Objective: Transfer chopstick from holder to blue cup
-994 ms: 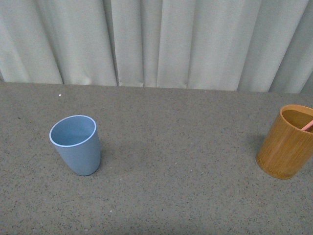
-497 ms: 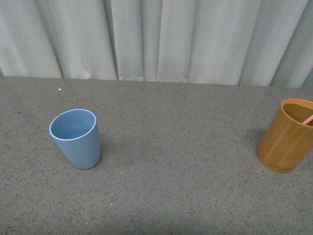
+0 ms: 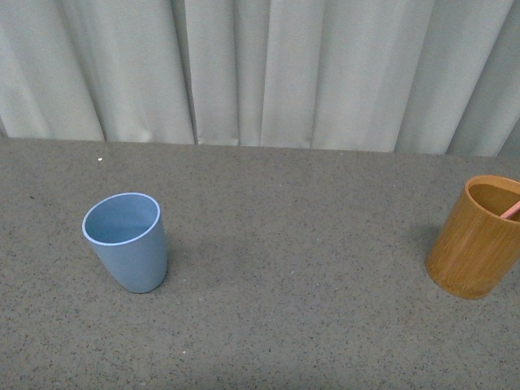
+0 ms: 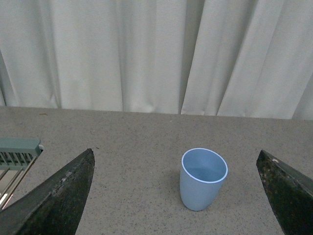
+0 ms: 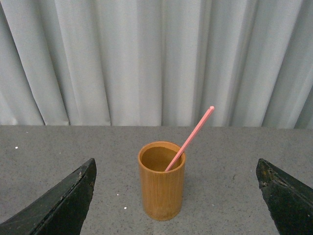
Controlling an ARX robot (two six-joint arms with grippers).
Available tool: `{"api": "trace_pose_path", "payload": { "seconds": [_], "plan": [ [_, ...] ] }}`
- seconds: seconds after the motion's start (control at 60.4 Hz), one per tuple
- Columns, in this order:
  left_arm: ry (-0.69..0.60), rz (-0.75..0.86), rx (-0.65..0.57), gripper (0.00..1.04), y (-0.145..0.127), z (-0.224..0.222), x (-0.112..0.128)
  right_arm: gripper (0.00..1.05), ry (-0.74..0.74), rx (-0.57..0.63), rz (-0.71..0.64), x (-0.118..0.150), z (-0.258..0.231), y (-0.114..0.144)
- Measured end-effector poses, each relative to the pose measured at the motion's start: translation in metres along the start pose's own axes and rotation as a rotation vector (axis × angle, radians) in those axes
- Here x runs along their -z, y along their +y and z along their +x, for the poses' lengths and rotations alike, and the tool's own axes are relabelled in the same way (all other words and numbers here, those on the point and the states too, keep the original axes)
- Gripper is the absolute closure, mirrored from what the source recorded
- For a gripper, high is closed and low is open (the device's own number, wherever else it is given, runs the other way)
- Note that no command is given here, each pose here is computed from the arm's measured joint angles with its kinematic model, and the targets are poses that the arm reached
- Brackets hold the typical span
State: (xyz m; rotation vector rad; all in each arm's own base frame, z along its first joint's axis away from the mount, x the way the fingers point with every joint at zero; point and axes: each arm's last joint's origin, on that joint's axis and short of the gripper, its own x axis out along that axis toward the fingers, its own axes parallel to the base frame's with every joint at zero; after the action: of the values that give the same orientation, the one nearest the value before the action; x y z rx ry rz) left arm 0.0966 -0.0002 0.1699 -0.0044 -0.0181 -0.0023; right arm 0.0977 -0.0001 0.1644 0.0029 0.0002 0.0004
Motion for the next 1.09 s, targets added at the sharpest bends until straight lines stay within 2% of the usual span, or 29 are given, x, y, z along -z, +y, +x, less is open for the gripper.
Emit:
{"api": "trace_pose_path", "payload": {
  "seconds": [1.093],
  "plan": [
    [0.000, 0.000, 0.000, 0.07, 0.0000, 0.0000, 0.0000, 0.10, 0.000, 0.000, 0.000, 0.0000, 0.0000, 0.0000]
  ]
}}
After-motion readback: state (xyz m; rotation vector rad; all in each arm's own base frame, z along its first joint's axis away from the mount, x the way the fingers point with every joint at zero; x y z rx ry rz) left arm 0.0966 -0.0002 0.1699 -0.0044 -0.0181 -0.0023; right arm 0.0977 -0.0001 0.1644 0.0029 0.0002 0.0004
